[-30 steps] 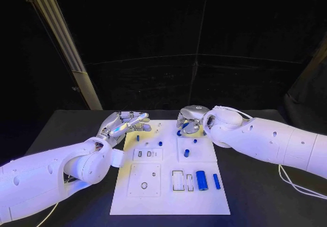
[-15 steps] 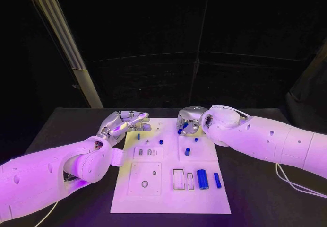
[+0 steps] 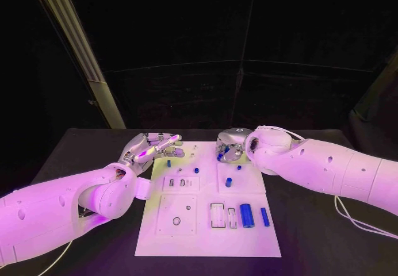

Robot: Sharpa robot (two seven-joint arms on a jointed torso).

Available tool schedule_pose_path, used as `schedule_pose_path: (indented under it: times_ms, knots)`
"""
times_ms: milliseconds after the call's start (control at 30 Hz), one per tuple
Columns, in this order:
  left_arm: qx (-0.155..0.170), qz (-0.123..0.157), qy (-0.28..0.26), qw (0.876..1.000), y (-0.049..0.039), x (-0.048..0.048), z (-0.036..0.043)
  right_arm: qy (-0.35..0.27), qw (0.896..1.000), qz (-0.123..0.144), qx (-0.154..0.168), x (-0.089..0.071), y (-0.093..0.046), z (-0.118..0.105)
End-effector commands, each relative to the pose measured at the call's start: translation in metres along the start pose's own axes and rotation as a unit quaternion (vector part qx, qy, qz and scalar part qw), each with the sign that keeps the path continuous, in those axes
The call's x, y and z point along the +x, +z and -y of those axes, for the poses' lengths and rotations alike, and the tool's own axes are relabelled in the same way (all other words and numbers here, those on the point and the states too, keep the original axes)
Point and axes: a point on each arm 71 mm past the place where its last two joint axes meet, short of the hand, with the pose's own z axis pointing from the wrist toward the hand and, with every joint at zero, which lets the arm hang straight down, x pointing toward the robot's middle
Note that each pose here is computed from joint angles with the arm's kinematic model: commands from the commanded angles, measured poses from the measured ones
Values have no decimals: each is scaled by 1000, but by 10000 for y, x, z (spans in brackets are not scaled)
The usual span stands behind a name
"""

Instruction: Assemble the parts on the task board

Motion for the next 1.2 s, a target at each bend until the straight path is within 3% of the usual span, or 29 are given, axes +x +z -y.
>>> schedule_pose_path:
  times_ms: [33, 733, 833, 1000, 1200]
  knots:
    - [2, -9, -2, 1000, 7, 13, 10, -5, 1000, -10, -5, -1, 8, -13]
    - [-3, -10, -2, 1000, 9, -6, 2, -7, 1000, -21, -5, 16, 54, -32]
    - [-3, -10, -2, 1000, 8, -10, 3, -5, 1000, -6, -7, -5, 50, -30]
    - [-3, -8, -1, 1000, 2, -28, 7, 3, 998, 60, -13, -98, -2, -34]
    - [-2, -6, 0, 1000, -5, -47, 13, 20, 994, 109, -16, -171, -34, -61]
